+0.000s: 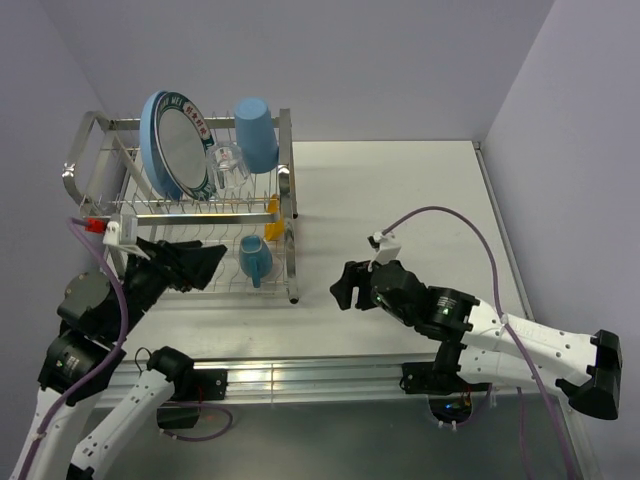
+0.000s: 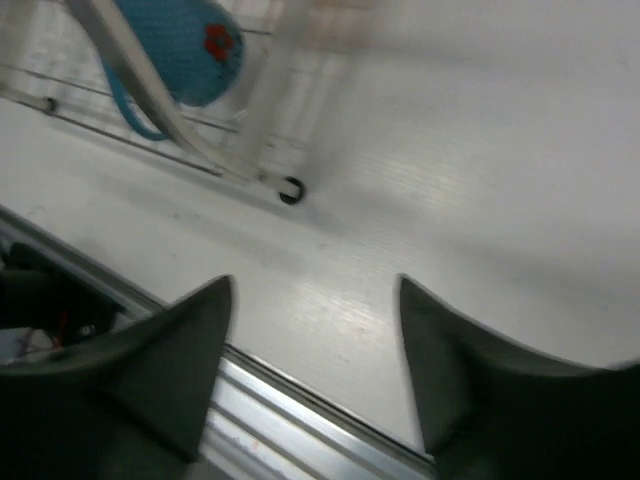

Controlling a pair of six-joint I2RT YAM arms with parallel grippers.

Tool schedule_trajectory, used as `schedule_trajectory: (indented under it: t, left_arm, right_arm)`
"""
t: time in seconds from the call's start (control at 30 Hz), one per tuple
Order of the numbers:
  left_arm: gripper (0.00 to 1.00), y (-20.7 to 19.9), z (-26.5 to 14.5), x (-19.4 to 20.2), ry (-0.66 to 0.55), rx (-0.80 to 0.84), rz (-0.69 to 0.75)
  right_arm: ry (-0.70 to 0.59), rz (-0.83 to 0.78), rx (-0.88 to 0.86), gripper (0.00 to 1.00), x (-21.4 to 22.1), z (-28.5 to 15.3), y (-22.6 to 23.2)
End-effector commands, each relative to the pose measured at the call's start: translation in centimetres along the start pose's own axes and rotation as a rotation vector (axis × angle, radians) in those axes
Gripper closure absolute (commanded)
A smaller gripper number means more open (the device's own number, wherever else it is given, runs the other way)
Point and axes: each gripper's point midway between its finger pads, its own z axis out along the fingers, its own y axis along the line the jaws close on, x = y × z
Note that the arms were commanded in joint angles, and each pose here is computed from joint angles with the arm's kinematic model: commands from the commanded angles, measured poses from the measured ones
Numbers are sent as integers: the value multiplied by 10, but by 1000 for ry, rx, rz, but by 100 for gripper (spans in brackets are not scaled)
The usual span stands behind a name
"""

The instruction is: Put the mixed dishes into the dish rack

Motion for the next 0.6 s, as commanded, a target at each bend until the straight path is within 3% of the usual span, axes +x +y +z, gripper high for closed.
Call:
schedule_trajectory:
  t: [0.0, 0.07, 0.2, 0.57]
  left_arm:
    - [17, -43, -11, 1, -56, 272, -115]
    - [17, -47, -18, 10, -90, 352, -159]
    - [15, -47, -31, 28, -116, 445, -221]
    - [13, -31, -46, 75, -96, 521, -270]
  right_arm:
    - [-124, -7, -164, 19, -33, 3, 38]
    - [-151, -8, -190, 1, -29, 6, 37]
    - [-265, 26, -341, 0, -36, -5, 49]
    - [-414, 84, -543, 0, -14, -28, 36]
